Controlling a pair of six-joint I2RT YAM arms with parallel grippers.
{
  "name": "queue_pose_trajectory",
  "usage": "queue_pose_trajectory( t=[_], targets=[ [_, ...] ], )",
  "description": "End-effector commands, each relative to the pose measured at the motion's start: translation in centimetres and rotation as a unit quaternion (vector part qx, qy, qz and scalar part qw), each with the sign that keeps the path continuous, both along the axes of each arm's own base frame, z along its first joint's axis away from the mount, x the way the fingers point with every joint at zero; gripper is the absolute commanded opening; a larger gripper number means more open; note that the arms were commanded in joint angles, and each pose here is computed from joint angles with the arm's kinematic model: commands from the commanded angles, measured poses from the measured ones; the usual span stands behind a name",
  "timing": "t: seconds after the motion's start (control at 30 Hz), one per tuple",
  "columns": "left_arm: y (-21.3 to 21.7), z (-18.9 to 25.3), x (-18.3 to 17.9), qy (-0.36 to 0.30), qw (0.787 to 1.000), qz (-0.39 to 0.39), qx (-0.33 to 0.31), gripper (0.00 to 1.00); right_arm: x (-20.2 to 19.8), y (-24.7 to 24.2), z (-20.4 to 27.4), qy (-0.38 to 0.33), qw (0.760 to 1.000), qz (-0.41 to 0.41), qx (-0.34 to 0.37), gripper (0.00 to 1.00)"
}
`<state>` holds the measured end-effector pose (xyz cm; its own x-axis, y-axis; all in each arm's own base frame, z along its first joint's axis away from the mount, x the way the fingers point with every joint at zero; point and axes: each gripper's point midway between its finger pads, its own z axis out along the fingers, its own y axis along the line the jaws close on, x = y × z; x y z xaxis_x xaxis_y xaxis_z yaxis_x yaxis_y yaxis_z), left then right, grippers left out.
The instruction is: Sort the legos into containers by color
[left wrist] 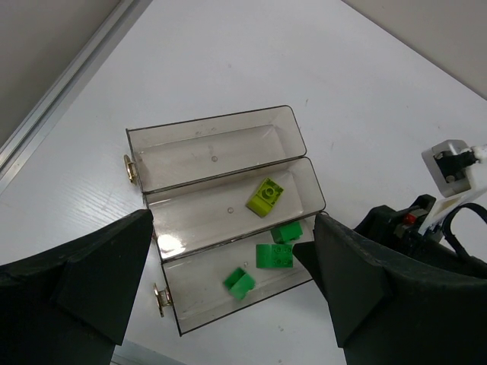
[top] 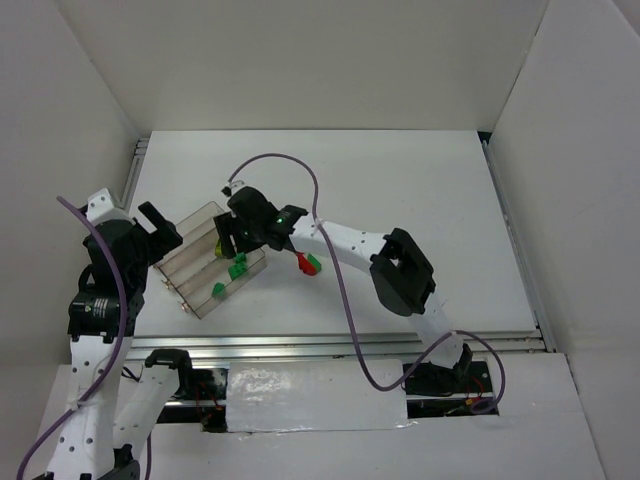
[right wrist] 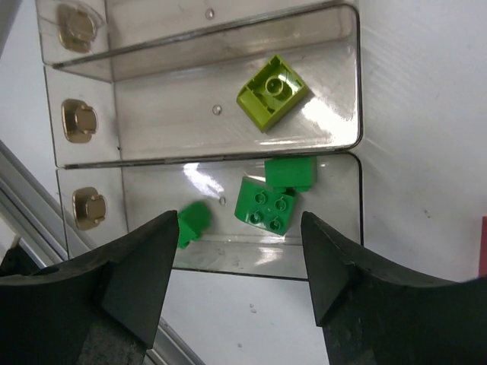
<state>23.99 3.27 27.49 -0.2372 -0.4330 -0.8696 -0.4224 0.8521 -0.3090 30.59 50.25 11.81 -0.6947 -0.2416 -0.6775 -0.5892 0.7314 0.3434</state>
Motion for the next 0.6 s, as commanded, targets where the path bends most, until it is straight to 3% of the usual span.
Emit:
queue_pose_trajectory(
  t=[0.0, 0.23, 0.27, 0.37, 0.57],
  targets=[
    [0.1, 1.0, 0.3, -0.021, 1.000, -0.004, 0.007, 0.99, 1.5, 0.1, 4.8, -0.039, 0.999, -0.020, 0.027, 0.73],
    [-0.1, 0.8, 0.5, -0.016, 1.000, -0.009, 0.006, 0.99, 0.0, -9.6, 6.3, -0.086, 0.995, -0.051, -0.003, 0.74],
    [-0.3, 0.8, 0.5, -0.017, 1.000, -0.016, 0.005, 0.99, -1.0, -11.8, 3.0, -0.062, 0.997, -0.040, -0.032, 0.74],
    [-1.0, 1.0, 0.9, -0.021, 0.999, -0.038, 0.001, 1.00, -2.3, -15.1, 0.2, -0.044, 0.998, -0.012, -0.051, 0.73],
    [-1.6, 0.9, 0.9, -0.025, 0.998, -0.055, 0.002, 1.00, -1.5, -17.4, -2.5, -0.060, 0.991, -0.005, -0.118, 0.73]
  ],
)
